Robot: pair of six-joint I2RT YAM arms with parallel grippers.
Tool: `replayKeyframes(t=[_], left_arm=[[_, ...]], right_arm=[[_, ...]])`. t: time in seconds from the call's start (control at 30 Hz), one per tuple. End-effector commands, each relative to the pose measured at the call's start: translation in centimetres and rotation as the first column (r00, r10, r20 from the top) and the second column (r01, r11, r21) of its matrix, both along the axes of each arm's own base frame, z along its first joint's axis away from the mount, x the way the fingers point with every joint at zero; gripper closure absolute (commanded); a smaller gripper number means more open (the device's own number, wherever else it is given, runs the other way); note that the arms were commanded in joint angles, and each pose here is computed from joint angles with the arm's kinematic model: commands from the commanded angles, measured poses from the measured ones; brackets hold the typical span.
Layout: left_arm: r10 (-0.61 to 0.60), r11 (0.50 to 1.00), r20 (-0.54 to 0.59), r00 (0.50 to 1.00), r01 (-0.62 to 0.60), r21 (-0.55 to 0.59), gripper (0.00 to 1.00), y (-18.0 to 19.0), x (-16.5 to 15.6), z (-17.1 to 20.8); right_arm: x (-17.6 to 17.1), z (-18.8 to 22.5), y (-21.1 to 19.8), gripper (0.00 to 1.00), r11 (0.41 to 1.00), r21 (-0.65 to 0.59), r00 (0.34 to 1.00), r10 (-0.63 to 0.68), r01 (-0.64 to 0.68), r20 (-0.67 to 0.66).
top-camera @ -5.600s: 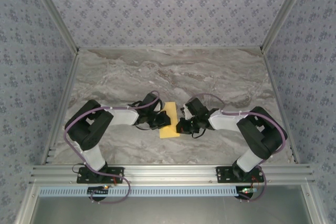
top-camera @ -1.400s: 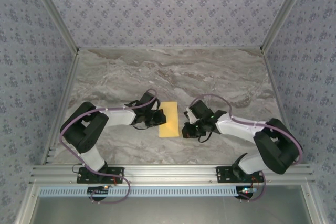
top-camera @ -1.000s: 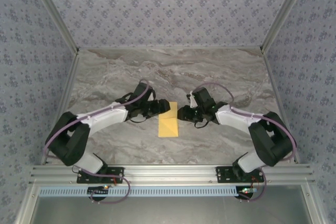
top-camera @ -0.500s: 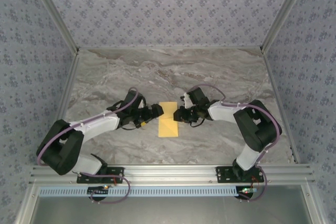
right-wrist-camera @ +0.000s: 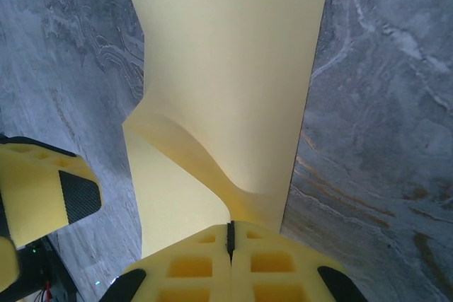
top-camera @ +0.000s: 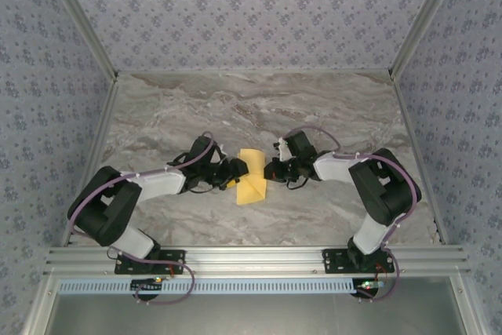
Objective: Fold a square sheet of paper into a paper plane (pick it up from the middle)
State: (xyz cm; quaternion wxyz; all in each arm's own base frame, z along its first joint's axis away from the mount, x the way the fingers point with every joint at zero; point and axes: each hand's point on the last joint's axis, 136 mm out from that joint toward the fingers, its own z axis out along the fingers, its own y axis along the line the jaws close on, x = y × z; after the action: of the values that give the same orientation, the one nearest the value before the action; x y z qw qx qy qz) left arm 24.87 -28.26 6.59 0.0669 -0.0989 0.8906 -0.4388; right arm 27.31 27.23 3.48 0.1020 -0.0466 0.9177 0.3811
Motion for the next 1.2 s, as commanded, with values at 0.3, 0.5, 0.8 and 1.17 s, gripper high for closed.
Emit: replayKeyframes(t=[0.3,0.5,0.8,1.17], left_arm=[[-0.049,0.996,-0.027,0.998,0.046,-0.078,0.52,-2.6,0.7,-0.9],[-0.047,0.995,-0.029,0.998,0.044,-0.092,0.64,-3.1,1.2,-1.3],[-0.048,0.996,-0.009,0.999,0.047,-0.072,0.83,-3.0,1.4,-1.5],[-0.167,0.977,0.140,0.976,0.144,0.160,0.94,-0.6,0.7,2.7]], right_arm=[[0.1,0.8,-0.3,0.94,0.999,0.021,1.000,-0.026,0.026,0.008],[0.0,1.1,-0.4,0.90,0.999,0.025,1.000,-0.030,0.029,0.009],[0.4,3.3,-2.8,0.57,0.992,-0.019,0.991,-0.124,0.125,0.057],[0.0,7.3,-10.8,0.23,0.879,-0.302,0.926,-0.324,0.370,0.193]])
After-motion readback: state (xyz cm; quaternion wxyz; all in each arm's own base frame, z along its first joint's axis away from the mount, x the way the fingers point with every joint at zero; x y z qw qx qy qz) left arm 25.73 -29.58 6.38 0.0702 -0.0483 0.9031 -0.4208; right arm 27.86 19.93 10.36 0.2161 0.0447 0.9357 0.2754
